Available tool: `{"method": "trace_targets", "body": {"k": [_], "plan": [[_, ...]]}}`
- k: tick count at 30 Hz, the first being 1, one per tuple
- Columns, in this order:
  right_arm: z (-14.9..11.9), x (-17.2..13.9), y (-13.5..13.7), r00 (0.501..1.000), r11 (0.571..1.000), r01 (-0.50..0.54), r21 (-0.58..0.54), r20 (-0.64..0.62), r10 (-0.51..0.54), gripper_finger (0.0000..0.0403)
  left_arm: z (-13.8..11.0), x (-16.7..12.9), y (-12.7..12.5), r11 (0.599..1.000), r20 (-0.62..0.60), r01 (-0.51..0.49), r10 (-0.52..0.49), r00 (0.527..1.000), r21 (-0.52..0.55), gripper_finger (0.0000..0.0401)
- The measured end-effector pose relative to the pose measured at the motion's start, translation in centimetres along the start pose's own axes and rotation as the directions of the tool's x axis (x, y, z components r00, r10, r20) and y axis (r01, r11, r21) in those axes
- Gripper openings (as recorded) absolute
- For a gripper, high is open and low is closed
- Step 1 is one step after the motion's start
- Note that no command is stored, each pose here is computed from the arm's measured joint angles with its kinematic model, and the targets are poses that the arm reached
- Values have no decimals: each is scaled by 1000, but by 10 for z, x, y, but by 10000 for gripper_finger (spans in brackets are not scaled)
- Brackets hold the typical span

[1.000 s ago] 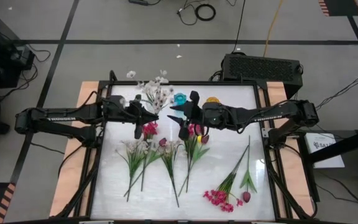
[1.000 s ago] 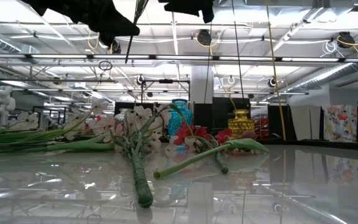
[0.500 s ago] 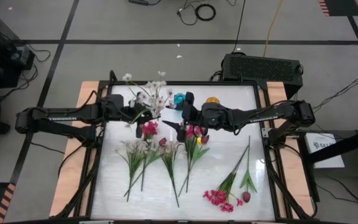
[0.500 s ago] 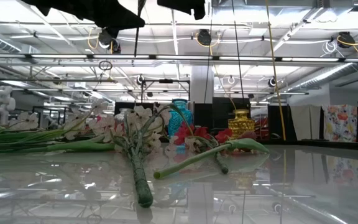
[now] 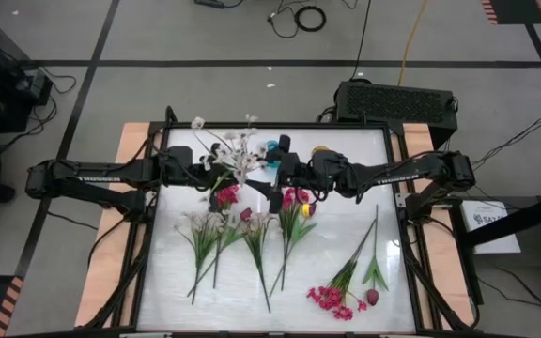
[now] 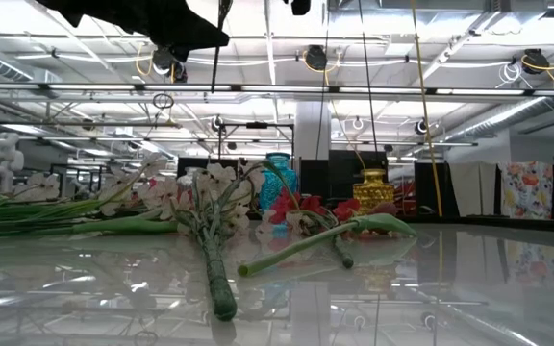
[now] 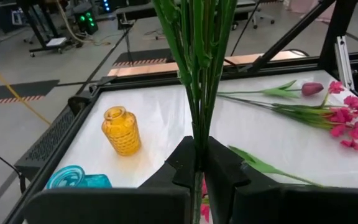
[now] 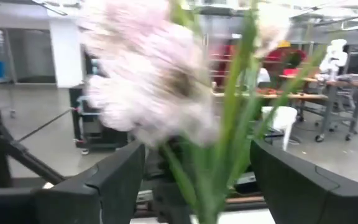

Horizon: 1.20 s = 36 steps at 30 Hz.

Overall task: Sort flowers into vase by color
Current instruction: Put the right white flowers into the transparent vase

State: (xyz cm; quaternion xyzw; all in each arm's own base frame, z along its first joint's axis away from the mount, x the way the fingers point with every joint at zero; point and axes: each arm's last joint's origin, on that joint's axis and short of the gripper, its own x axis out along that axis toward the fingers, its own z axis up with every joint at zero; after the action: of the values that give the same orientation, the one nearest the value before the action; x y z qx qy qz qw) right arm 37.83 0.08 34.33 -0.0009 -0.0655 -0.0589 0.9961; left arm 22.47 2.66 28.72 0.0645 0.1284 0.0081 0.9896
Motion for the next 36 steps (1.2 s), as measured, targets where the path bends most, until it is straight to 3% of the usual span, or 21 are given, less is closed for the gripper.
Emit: {"method": "trace_targets", "body": {"k": [7, 13, 17, 23, 25, 29, 33, 36], "plan": [[-2, 2, -7, 1000, 1000, 18, 0, -12, -18, 272, 3, 0, 0, 1000, 30, -5, 6, 1000, -16, 22], [-13, 9, -16, 999, 999, 39, 17, -9, -39, 231, 5, 0, 1, 1000, 56, -12, 13, 998, -15, 22], [-15, 11, -22, 999, 998, 54, 20, 0, -54, 173, 5, 0, 1, 1000, 51, -16, 17, 999, -17, 22], [-13, 11, -24, 998, 998, 59, 26, 11, -60, 34, 5, 0, 3, 996, 42, -78, 80, 996, -40, 37], [-13, 11, -25, 998, 998, 62, 27, 14, -62, 11, 5, 0, 4, 990, 45, -121, 125, 991, -78, 50], [-13, 11, -28, 997, 997, 70, 25, 11, -70, 14, 6, 0, 5, 979, 46, -127, 136, 990, -162, 94], [-5, 7, -40, 995, 994, 98, 51, 25, -99, 5, 7, -7, 4, 971, 40, -125, 135, 990, -202, 164], [4, 6, -52, 994, 990, 105, 98, 24, -108, 5, 15, -21, 4, 970, 104, -122, 146, 984, -208, 221]]}}
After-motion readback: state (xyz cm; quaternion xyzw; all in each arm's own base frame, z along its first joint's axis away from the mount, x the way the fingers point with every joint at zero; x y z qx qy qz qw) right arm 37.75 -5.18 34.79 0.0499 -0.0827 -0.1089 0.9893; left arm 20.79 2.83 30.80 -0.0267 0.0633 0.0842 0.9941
